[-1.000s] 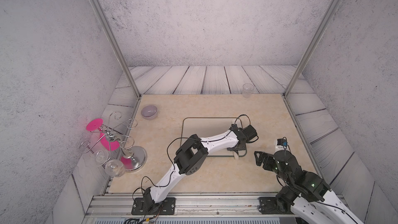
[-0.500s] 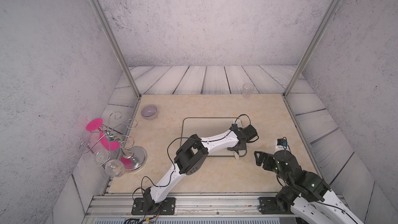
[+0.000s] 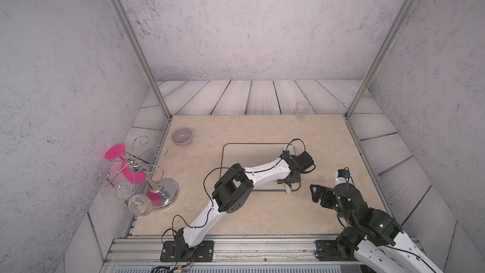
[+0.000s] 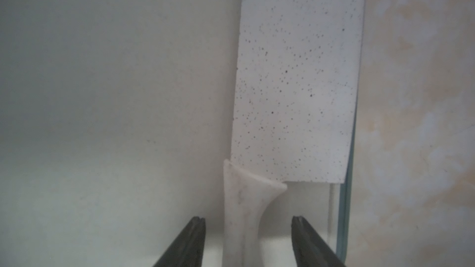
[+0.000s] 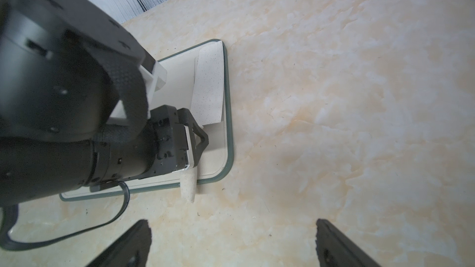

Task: Align the knife with the edge of the cutting board
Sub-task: Place the knife at the edge of the cutting board, then reset both arms

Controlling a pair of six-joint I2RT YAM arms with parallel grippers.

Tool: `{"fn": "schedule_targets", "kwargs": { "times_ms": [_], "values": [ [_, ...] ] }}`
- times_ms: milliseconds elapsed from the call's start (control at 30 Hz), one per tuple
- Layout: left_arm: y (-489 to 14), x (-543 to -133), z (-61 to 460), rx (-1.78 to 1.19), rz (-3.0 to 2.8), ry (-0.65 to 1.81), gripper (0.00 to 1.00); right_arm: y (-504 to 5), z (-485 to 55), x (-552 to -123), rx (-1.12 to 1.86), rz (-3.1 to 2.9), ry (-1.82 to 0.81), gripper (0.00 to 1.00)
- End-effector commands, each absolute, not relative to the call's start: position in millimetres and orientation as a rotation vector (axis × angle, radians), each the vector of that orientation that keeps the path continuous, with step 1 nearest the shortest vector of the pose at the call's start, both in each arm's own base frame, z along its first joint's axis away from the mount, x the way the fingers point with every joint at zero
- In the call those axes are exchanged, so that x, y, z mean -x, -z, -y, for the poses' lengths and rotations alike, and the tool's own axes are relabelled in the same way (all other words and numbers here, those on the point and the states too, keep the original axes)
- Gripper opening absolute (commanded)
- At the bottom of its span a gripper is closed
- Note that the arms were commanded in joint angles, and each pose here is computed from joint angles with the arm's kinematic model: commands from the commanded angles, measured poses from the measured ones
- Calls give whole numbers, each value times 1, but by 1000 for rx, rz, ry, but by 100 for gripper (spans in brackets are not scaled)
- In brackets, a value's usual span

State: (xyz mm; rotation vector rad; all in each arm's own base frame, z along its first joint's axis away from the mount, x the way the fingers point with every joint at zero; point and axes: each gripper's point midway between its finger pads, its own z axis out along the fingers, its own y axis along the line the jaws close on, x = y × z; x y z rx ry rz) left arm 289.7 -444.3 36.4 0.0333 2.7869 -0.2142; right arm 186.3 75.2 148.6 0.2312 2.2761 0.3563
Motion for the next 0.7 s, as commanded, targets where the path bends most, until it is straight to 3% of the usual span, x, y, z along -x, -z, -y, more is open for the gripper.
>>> {"fn": "schedule_targets", "kwargs": {
  "times_ms": [0, 233, 367, 433, 667],
  "values": [
    [-77, -303, 433, 7, -2738, 266, 66, -149, -68, -186, -250, -2269, -321, 99],
    [-120, -326, 378, 76, -2700, 282, 77, -159, -62, -193, -290, -2245, -263, 99],
    [-145, -342, 324, 133, -2664, 268, 88, -165, -63, -205, -309, -2223, -224, 99],
    [-160, -350, 290, 163, -2627, 239, 99, -167, -66, -215, -311, -2213, -195, 99],
    [-176, -374, 157, 320, -2559, 58, 100, -183, -54, -269, -379, -2155, 72, 99]
  ]
}}
